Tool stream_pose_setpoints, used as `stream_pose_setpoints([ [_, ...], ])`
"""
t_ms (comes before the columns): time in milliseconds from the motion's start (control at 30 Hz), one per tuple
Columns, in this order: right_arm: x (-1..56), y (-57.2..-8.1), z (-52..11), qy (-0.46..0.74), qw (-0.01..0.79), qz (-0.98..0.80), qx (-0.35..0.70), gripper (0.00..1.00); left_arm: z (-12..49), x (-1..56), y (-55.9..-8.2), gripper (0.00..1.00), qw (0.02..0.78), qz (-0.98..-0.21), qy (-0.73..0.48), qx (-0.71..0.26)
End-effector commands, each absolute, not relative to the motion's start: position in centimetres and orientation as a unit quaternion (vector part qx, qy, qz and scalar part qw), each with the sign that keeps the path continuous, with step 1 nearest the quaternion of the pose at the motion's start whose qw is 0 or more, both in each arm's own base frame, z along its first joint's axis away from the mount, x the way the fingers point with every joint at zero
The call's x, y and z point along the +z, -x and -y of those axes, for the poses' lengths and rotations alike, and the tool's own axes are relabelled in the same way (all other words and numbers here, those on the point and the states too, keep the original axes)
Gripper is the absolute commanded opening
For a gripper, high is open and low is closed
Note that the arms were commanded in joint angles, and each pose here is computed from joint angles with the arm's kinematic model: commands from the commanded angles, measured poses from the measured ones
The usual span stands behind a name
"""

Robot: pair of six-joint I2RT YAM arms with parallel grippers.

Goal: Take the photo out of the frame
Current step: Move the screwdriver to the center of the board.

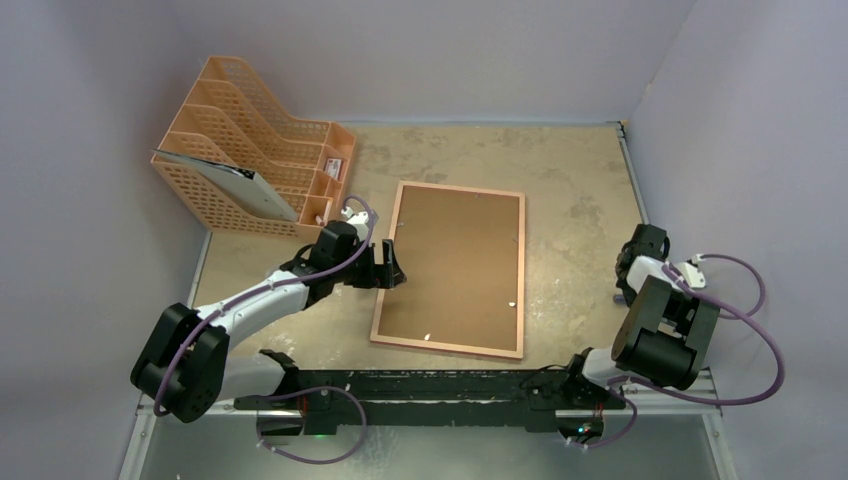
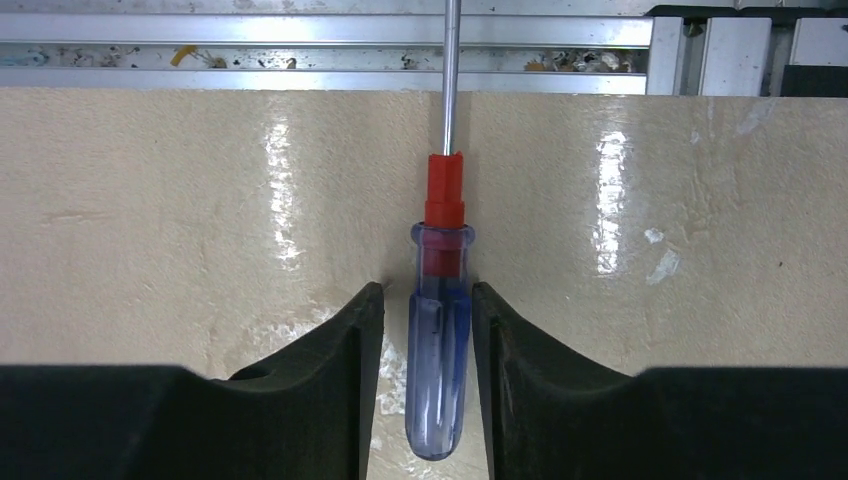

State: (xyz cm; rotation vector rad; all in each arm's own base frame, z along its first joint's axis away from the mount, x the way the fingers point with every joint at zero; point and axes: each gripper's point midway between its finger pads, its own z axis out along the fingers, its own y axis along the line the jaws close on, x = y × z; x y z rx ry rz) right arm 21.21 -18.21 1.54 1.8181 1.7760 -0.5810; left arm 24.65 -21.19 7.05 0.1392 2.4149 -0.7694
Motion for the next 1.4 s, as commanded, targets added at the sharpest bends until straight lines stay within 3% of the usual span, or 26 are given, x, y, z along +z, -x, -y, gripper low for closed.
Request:
stream_pose_setpoints([
  [0,1.8,-21.4,18.1,-0.664,0.273,-0.666,-0.205,0.38,21.9,9.5,-25.8,0.87,0.328,-0.892,-0.057,-0.306],
  [100,1.9,-21.7,18.0,-0.658,0.278,-0.671,-0.199,0.26,21.9,9.5,-25.8,0.87,0.328,-0.892,-0.057,-0.306],
  [200,1.8,-22.1,17.8,-0.651,0.283,-0.679,-0.187,0.24,21.9,9.5,-25.8,0.87,0.329,-0.892,-0.057,-0.305],
  [267,1.6,-22.5,17.6,-0.642,0.287,-0.688,-0.177,0.08,21.9,9.6,-25.8,0.87,0.329,-0.892,-0.056,-0.305],
  [300,1.7,-23.0,17.5,-0.636,0.294,-0.693,-0.168,0.06,21.8,9.6,-25.8,0.87,0.329,-0.892,-0.056,-0.304],
  [733,2.8,-31.5,9.2,-0.473,0.319,-0.813,-0.121,0.09,21.5,9.6,-26.0,0.87,0.33,-0.896,-0.056,-0.293],
  [933,2.4,-33.2,8.5,-0.376,0.301,-0.868,-0.119,0.1,21.2,9.5,-25.9,0.87,0.332,-0.897,-0.053,-0.287],
  [1100,1.1,-34.2,5.7,-0.292,0.287,-0.911,-0.048,0.12,21.1,9.7,-26.0,0.88,0.336,-0.896,-0.052,-0.286],
  [1367,1.1,-34.3,3.9,-0.262,0.288,-0.921,-0.017,0.26,21.0,9.4,-26.1,0.88,0.334,-0.898,-0.052,-0.28],
])
